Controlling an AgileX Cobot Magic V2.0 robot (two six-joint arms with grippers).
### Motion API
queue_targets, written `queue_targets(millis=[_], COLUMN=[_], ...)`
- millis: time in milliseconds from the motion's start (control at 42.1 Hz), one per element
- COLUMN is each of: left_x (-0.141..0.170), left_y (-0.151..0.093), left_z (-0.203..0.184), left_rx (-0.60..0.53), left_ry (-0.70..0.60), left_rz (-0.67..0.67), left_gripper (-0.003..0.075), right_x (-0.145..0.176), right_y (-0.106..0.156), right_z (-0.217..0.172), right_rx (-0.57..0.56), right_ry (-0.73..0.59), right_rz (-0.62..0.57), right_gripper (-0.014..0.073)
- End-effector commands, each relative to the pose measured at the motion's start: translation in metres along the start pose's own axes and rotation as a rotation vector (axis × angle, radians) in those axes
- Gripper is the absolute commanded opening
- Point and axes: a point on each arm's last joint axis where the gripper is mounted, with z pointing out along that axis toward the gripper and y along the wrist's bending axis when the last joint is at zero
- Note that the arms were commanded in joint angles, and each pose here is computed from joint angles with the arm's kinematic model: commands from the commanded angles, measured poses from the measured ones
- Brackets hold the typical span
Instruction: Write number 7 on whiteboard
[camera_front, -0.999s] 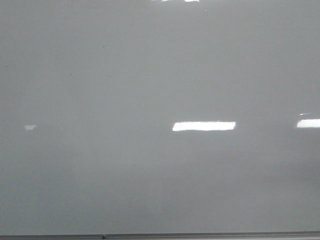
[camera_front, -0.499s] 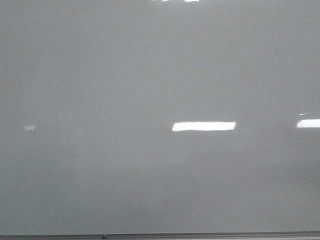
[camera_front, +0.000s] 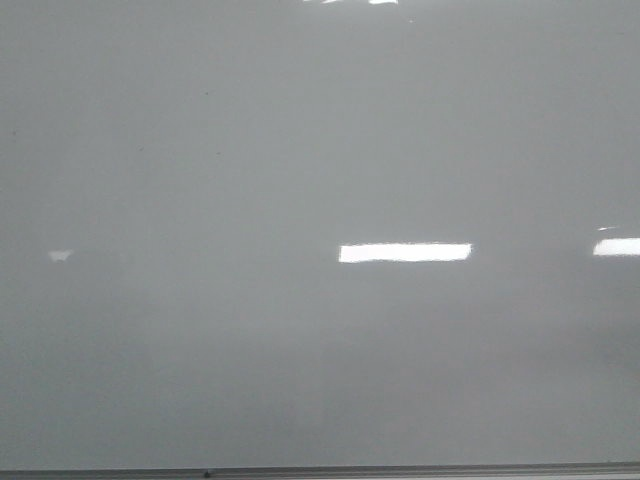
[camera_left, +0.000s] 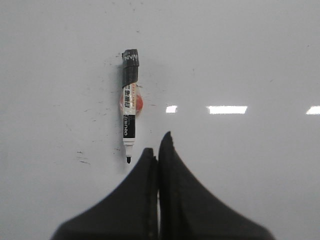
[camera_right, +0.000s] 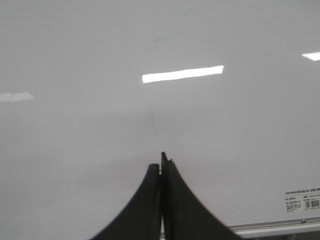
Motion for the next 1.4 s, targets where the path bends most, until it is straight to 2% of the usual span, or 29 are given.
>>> queue_targets(millis=[0,95,262,428,571,737,1023,1118,1213,1237,1308,1379], left_x=[-0.008,-0.012,-0.032,-0.068,-0.097,-0.115,-0.116,-0.116,-0.116,-0.116,-0.115,-0.113], left_y=[0.0,0.001,0.001,0.0,-0.002,-0.001,-0.001,-0.001,-0.001,-0.001,0.0,0.0], left_z=[-0.001,-0.002,-0.007,-0.019,-0.02,0.0,0.023,0.023,0.023,0.023,0.024,0.024], left_rx=[-0.003,-0.005,-0.011,-0.006,-0.011,-0.027,-0.023,-0.023,-0.023,-0.023,-0.023,-0.023], left_ry=[-0.116,-0.16,-0.327,-0.392,-0.27,-0.103,-0.006,-0.006,-0.006,-0.006,-0.002,0.004], left_rz=[-0.002,-0.002,-0.004,-0.001,0.061,0.123,0.123,0.123,0.123,0.123,0.125,0.127], left_gripper=[-0.002,-0.002,-0.002,-0.002,-0.002,-0.002,-0.0005,0.0094,0.0293,0.0372,0.0533,0.0634], right_x=[-0.01,-0.012,-0.035,-0.073,-0.107,-0.134,-0.145,-0.144,-0.144,-0.144,-0.144,-0.143], right_y=[0.001,0.001,0.005,0.011,0.017,0.022,0.023,0.023,0.023,0.023,0.023,0.023], right_z=[-0.001,-0.001,-0.008,-0.027,-0.04,-0.03,-0.011,-0.011,-0.011,-0.011,-0.011,-0.011], right_rx=[-0.01,-0.013,-0.036,-0.043,-0.04,-0.024,-0.017,-0.017,-0.017,-0.017,-0.016,-0.015], right_ry=[-0.099,-0.121,-0.3,-0.308,-0.248,-0.112,-0.082,-0.077,-0.077,-0.077,-0.071,-0.062], right_rz=[-0.015,-0.013,-0.008,-0.01,-0.012,-0.012,-0.011,-0.011,-0.011,-0.011,-0.011,-0.011], right_gripper=[-0.0069,-0.0069,-0.0068,-0.0068,-0.0068,-0.0068,-0.0066,-0.0022,0.0104,0.0162,0.0316,0.0477])
